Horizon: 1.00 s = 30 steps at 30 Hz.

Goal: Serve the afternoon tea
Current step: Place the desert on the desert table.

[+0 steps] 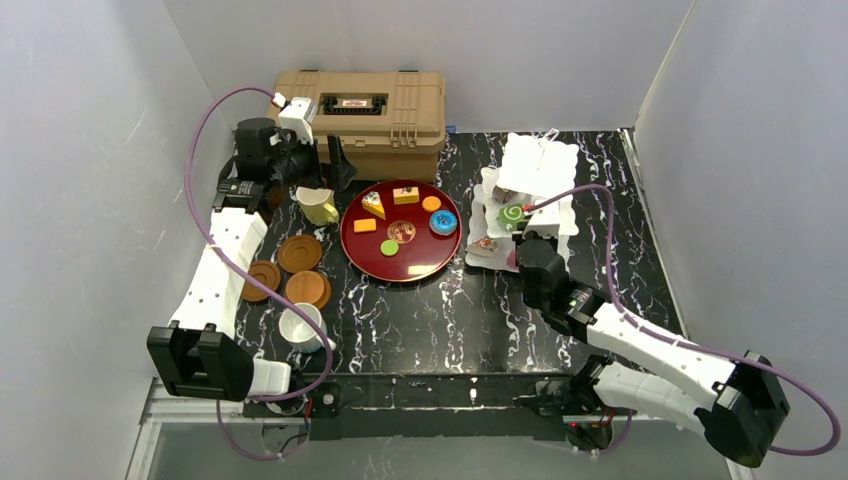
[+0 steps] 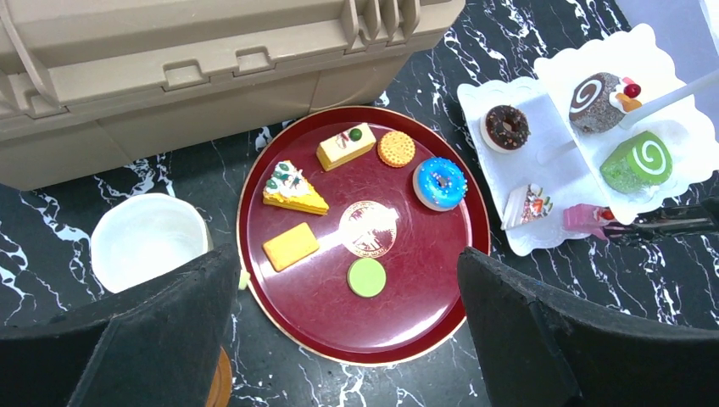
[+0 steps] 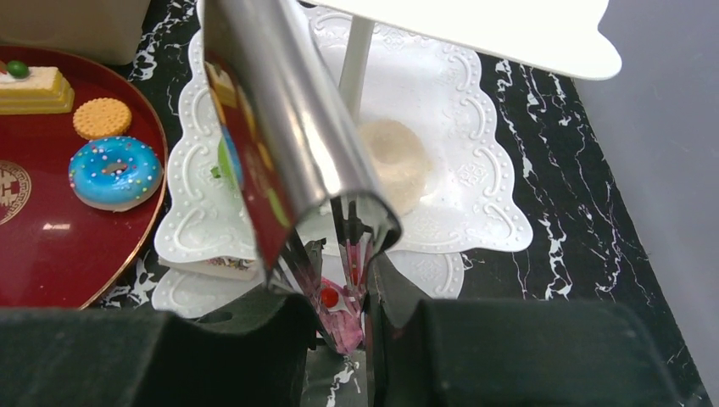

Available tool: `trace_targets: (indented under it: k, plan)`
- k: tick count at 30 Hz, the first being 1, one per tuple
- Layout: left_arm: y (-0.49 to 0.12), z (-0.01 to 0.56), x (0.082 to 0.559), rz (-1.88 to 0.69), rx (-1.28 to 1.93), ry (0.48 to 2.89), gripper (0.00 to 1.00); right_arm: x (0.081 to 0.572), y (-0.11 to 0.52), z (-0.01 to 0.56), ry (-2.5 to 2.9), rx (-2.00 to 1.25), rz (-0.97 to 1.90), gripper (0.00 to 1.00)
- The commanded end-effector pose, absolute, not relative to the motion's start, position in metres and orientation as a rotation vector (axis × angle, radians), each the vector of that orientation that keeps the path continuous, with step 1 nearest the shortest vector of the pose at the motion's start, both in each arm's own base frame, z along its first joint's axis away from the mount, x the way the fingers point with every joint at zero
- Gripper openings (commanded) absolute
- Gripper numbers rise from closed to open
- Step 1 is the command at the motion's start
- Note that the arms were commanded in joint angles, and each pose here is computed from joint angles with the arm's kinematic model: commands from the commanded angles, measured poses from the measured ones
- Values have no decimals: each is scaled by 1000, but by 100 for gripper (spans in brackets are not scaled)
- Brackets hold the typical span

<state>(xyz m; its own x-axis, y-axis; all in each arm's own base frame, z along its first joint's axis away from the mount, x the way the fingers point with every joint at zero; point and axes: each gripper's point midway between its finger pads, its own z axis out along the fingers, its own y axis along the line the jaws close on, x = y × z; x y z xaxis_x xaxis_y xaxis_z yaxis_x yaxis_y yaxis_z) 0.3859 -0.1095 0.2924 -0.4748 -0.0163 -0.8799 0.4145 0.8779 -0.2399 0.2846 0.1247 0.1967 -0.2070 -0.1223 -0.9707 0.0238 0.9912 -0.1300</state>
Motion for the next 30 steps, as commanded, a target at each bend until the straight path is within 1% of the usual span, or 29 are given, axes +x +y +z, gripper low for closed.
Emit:
trace_targets:
  k: [1, 10, 14, 19, 22, 25, 30]
  plan:
    - [-111, 309, 380, -547, 297, 1980, 98, 294, 119, 216, 1691, 40, -120, 26]
    - [-111, 309, 380, -550, 297, 1984, 98, 303, 107, 211, 1668, 104, -130, 29]
    - [-112, 309, 380, -554, 296, 1985, 98, 308, 107, 209, 1662, 113, -121, 34]
    - [-113, 309, 381, -564, 296, 1984, 98, 313, 113, 210, 1652, 108, -82, 47]
    - [-114, 309, 381, -569, 295, 1985, 98, 314, 116, 209, 1661, 108, -68, 52]
    - [-114, 310, 380, -570, 297, 1984, 98, 310, 114, 208, 1665, 111, -50, 54]
    - [-114, 307, 379, -574, 298, 1992, 98, 298, 103, 210, 1673, 134, -41, 54]
